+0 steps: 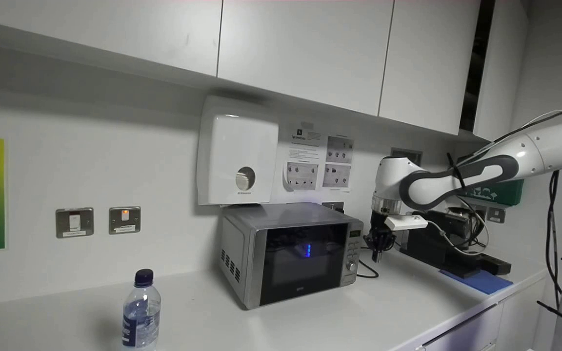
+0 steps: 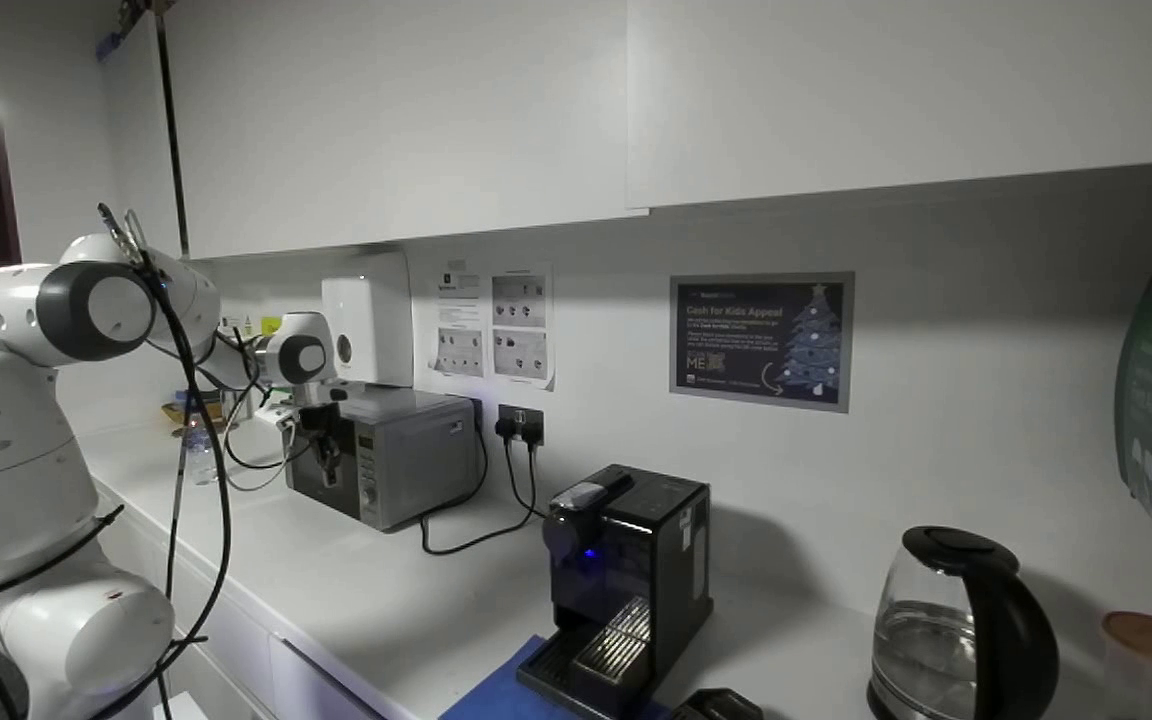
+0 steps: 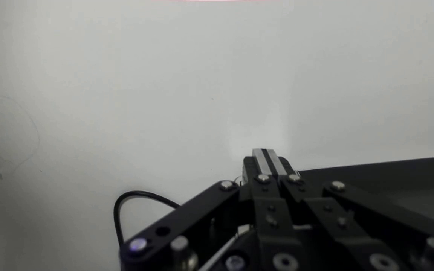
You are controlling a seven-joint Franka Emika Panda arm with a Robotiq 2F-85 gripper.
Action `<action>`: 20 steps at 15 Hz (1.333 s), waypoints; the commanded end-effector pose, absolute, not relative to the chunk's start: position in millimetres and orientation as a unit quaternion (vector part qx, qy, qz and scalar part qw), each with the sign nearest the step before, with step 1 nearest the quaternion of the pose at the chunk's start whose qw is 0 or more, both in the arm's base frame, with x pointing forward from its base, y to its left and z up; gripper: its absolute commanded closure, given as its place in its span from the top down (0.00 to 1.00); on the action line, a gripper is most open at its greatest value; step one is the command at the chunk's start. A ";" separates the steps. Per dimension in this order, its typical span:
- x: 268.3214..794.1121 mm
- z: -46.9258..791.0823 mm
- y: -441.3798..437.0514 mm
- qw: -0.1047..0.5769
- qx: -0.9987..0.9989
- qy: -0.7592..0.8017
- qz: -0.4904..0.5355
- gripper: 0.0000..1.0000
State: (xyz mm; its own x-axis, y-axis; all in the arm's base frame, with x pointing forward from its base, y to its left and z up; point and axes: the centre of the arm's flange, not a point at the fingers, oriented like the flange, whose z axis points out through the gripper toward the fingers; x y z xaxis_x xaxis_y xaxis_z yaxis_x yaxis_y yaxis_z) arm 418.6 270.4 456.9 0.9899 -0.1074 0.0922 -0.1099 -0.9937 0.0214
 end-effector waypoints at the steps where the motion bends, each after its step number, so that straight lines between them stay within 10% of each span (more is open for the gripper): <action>1: 406.2 450.1 270.1 0.027 0.997 -0.056 0.044 0.00; 20: 403.8 443.4 275.0 0.079 0.993 -0.050 0.073 0.01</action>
